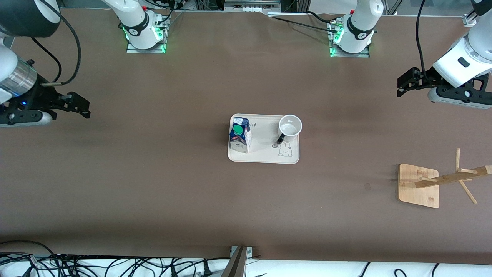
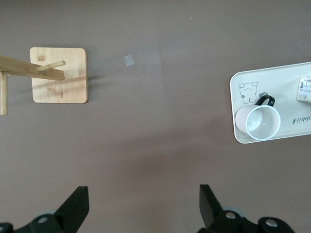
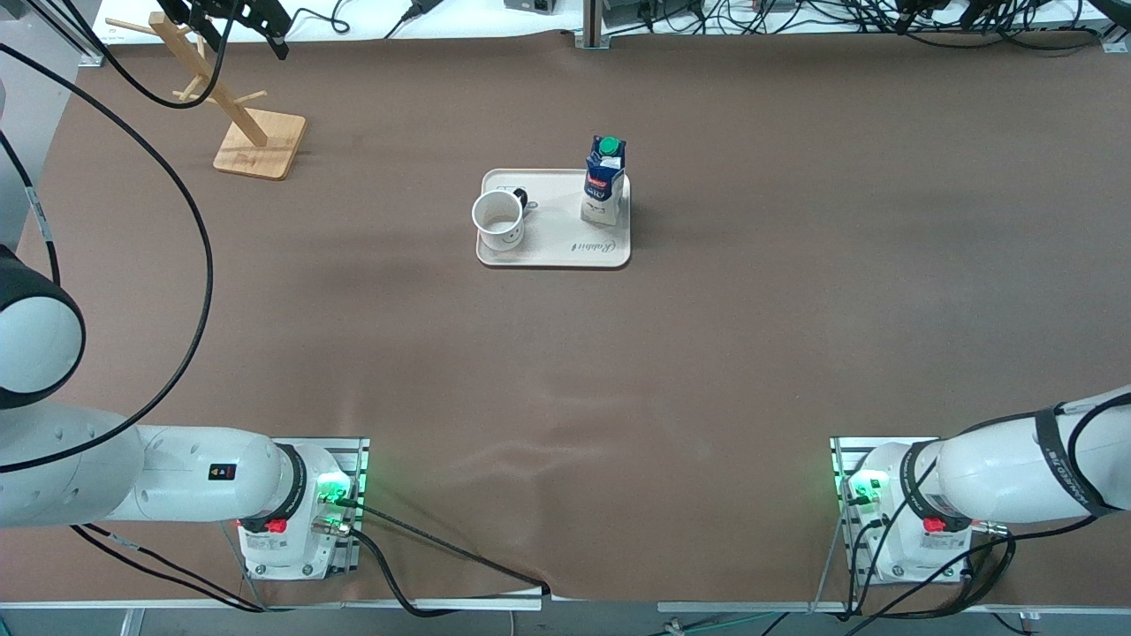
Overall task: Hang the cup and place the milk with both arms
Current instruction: 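Move the right gripper down toward the blue milk carton on the tray, then grasp the blue milk carton with the right gripper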
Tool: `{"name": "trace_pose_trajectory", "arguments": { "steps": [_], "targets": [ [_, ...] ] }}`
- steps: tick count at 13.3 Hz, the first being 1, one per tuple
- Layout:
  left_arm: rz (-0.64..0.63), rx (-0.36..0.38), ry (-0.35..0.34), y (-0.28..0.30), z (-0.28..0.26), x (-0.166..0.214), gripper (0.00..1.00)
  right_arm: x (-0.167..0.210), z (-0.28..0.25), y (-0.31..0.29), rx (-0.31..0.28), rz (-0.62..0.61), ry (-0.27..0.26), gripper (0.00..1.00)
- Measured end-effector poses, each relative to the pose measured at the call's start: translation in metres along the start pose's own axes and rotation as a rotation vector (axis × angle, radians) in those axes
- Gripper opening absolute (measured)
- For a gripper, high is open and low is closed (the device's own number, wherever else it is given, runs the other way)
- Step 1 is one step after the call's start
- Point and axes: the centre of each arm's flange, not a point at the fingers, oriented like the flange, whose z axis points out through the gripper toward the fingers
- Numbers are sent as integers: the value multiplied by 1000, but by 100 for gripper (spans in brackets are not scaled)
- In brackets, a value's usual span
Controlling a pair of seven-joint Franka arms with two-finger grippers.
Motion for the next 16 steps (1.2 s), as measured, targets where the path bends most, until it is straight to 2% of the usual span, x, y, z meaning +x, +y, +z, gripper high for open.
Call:
{"name": "trace_pose_trajectory", "arguments": {
  "steps": [2,5,8,14,16],
  "targets": [
    [0,0,0,0,0,0,100,1,24,-16,1,-27,-79,100],
    [0,0,0,0,0,0,100,1,40,-66,75,-15,-119,100],
    [1,0,0,0,0,0,100,-1,47,-138,106,71,-100,100],
    [1,0,-1,1,0,1,100,-24,96,-329,134,312,-44,100],
    [1,0,-1,1,1,1,100,-28,108,-364,142,358,-42,100]
  ]
}}
